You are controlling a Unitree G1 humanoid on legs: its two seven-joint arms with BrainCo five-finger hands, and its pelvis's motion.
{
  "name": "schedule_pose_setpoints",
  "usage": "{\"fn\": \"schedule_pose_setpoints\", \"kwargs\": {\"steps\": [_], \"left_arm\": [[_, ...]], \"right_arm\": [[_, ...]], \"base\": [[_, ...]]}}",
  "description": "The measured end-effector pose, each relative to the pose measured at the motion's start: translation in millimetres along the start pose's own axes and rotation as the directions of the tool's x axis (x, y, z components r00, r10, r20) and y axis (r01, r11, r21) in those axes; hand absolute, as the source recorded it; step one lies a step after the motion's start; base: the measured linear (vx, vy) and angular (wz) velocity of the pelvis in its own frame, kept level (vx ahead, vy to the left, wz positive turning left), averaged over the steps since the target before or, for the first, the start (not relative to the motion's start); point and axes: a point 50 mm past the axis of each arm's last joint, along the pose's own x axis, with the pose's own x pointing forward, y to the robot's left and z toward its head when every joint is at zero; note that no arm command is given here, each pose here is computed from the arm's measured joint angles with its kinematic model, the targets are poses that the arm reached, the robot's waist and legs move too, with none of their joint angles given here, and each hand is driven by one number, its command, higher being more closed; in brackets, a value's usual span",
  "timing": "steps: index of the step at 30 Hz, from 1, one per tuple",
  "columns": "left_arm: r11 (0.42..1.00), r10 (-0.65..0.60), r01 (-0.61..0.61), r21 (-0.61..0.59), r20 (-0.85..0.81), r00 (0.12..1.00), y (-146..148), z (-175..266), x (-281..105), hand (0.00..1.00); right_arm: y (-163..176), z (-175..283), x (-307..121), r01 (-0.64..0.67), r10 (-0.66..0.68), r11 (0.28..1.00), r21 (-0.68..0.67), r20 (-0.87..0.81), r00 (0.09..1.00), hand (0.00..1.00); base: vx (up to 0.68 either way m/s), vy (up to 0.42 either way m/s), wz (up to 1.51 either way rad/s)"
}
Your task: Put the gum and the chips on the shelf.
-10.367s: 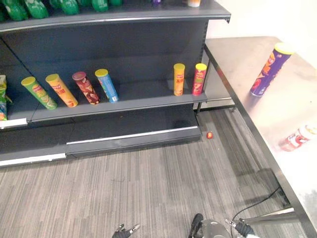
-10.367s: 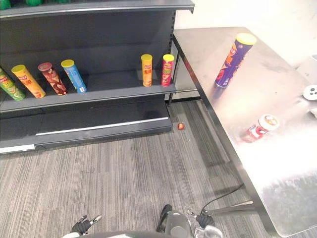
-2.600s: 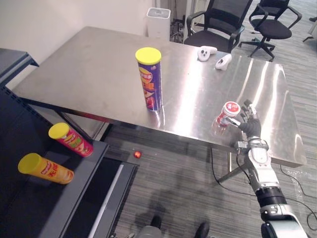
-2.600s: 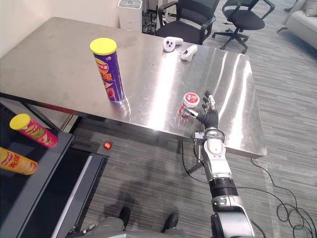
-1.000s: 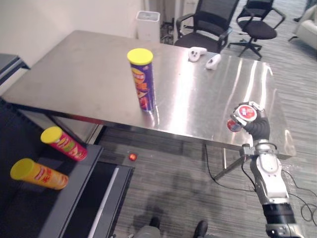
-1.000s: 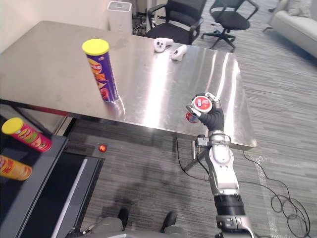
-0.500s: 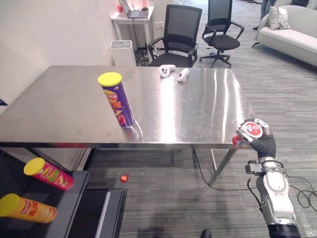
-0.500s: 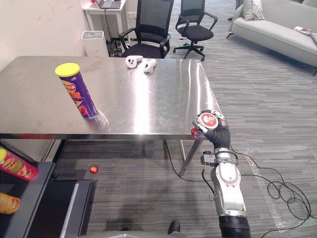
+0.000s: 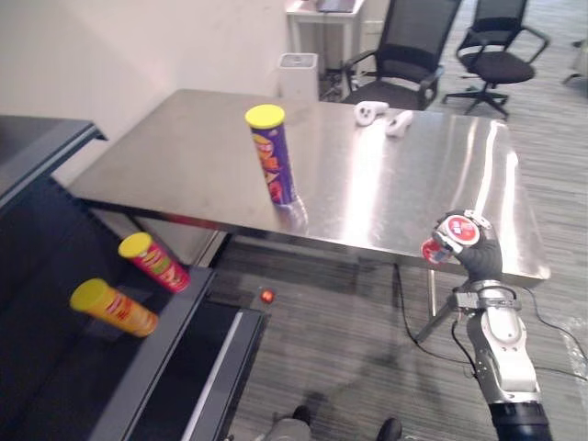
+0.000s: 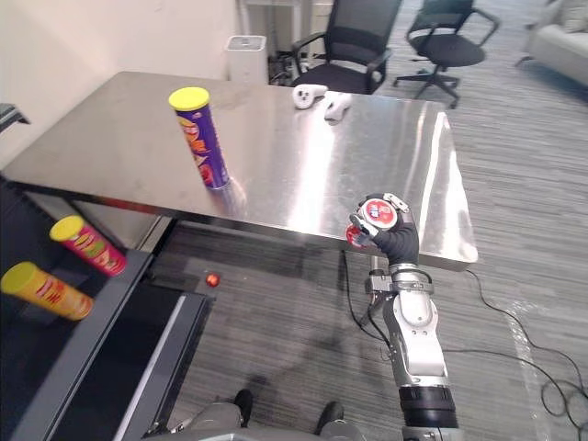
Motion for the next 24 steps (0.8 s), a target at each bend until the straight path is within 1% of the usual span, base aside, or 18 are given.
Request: {"fn": "schedule_pose_setpoints", "kwargs": {"steps": [2,3,4,5,8,12,15,20,22,24], "left_arm": [[1.000,0.007,-0.007,-0.030,-0.004,1.000,-2.1,-0.4,0.0,0.00],[0.999,0.005,-0.006,-0.031,-0.015,1.000,-3.5,-4.4,-1.1,0.00],[1.000,-0.005,0.005,-0.023,-0.016,1.000,-7.0,-4.8,-1.4,0.00],[1.000,-0.002,0.002,-0.010,0.005,1.000,-3.8,0.4,-0.5,0.00],[1.000,0.000,0.000,-0.008,-0.032,1.000,-5.0,-7.8,-2.0,0.00],[0.999,-0.017,0.018,0.041,-0.030,0.999,-9.5,-8.6,-2.5,0.00],[0.996,-0.004,0.006,0.093,-0.027,1.000,-1.4,-8.2,-2.2,0.00],[0.991,-0.014,0.017,0.130,-0.027,1.000,-1.4,-8.8,-2.5,0.00],[0.990,0.007,-0.003,0.140,-0.029,1.000,8.1,-9.6,-2.7,0.00],[0.988,0.032,-0.027,0.149,-0.037,0.999,18.8,-13.1,-4.0,0.00]], "right_arm": [[-3.8,0.5,0.3,0.019,-0.019,1.000,-0.005,0.001,1.000,1.00],[-11.0,0.1,-2.0,0.056,-0.056,0.998,-0.009,-0.002,0.998,1.00],[-13.4,-0.7,-3.3,0.071,-0.071,0.997,-0.011,-0.007,0.997,1.00],[-16.8,-0.9,-4.5,0.084,-0.084,0.996,-0.016,-0.009,0.996,1.00],[-20.2,-3.3,-8.8,0.096,-0.097,0.995,-0.021,-0.023,0.995,1.00],[-25.6,-1.7,-9.2,0.116,-0.116,0.993,-0.027,-0.017,0.993,1.00],[-20.0,-3.2,-10.4,0.128,-0.128,0.992,0.006,-0.018,0.992,1.00],[-26.1,-2.8,-11.2,0.164,-0.164,0.986,-0.039,-0.015,0.986,1.00],[-24.7,-4.9,-10.8,0.169,-0.170,0.985,-0.037,-0.023,0.985,1.00],[-24.3,-9.7,-11.2,0.171,-0.174,0.983,-0.065,-0.041,0.984,1.00]], "base": [[-0.02,-0.017,1.16],[0.03,-0.011,1.27],[0.00,0.012,1.69],[-0.06,0.043,1.18],[-0.04,0.076,1.18],[-0.09,0.233,0.87],[-0.08,0.182,0.48],[-0.01,0.136,0.23],[0.06,0.151,0.10],[0.06,0.062,0.30]]}}
